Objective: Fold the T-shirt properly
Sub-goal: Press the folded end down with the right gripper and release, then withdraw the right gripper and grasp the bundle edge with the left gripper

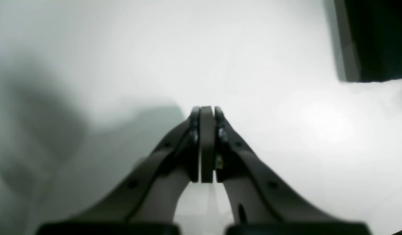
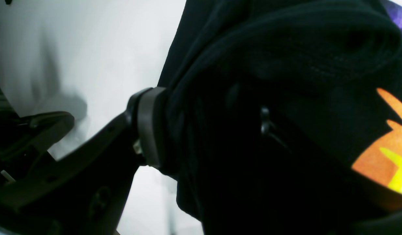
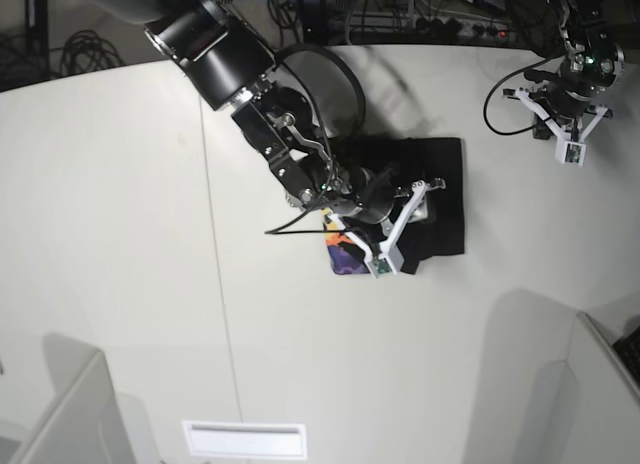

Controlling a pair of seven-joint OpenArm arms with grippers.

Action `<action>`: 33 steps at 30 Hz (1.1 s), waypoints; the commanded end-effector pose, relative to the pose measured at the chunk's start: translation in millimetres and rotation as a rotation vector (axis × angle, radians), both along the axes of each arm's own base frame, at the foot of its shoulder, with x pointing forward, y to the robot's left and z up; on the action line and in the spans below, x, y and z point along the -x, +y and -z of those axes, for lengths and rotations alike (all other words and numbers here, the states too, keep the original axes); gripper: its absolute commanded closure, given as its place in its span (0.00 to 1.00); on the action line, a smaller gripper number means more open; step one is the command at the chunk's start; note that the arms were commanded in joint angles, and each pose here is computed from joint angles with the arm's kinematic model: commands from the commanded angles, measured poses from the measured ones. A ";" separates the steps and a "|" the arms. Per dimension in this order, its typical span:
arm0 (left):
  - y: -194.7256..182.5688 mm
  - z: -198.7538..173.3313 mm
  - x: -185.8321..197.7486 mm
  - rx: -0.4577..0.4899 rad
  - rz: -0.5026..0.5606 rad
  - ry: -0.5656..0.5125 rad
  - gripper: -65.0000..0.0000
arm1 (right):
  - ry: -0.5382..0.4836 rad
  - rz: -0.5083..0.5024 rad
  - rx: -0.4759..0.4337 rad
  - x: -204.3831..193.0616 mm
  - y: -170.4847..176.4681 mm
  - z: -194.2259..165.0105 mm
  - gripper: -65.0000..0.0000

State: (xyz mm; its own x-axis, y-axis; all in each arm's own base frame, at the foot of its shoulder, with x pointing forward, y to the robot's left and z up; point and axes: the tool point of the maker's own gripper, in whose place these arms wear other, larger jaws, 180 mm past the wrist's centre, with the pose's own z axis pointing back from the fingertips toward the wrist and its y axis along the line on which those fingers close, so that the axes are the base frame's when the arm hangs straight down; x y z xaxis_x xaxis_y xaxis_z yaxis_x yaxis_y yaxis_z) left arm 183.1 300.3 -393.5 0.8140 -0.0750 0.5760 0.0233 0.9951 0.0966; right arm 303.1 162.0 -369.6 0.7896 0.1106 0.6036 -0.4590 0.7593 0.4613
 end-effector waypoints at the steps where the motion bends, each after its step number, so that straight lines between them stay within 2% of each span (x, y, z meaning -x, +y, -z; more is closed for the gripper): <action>1: 4.6 -9.9 -5.4 -0.016 0.009 -0.032 1.00 | -0.053 -0.033 -0.043 -3.8 17.1 -22.6 0.50; 3: 4.6 -9.9 -5.4 -0.016 0.009 -0.032 1.00 | -0.062 -0.075 -0.043 3.2 26.7 -25.5 0.50; 6: 4.6 -9.9 -5.4 -0.016 0.009 -0.032 1.00 | -0.032 -0.097 -0.093 7.2 36.0 -33.9 0.49; 9: 4.6 -9.9 -5.4 -0.016 0.009 -0.032 1.00 | -0.029 -0.100 -0.118 3.7 38.7 -41.5 0.40; 11: 4.6 -9.9 -5.4 -0.016 0.009 -0.032 1.00 | -0.033 -0.100 -0.118 2.2 38.7 -42.9 0.38; 15: 4.6 -10.5 -6.6 -0.016 0.009 -0.035 1.00 | -0.052 -0.104 -0.123 -1.8 39.7 -49.7 0.38; 23: 4.5 -12.1 -9.2 -0.016 0.010 -0.043 1.00 | -0.154 -0.164 -0.213 8.3 48.1 -107.9 0.38; 27: 3.4 -14.5 -9.9 -0.020 0.015 -0.048 1.00 | -0.190 -0.166 -0.235 7.9 46.8 -122.2 0.38; 28: 3.1 -15.4 -10.4 -0.020 0.016 -0.051 1.00 | -0.188 -0.159 -0.232 6.8 45.0 -119.8 0.39; 30: 0.1 -20.2 -12.0 -0.024 0.025 -0.064 1.00 | -0.180 -0.127 -0.216 -2.2 30.9 -112.4 0.50; 33: -8.8 -33.0 -19.2 0.004 0.039 -0.111 1.00 | -0.154 -0.059 -0.218 -13.1 12.0 -103.4 0.78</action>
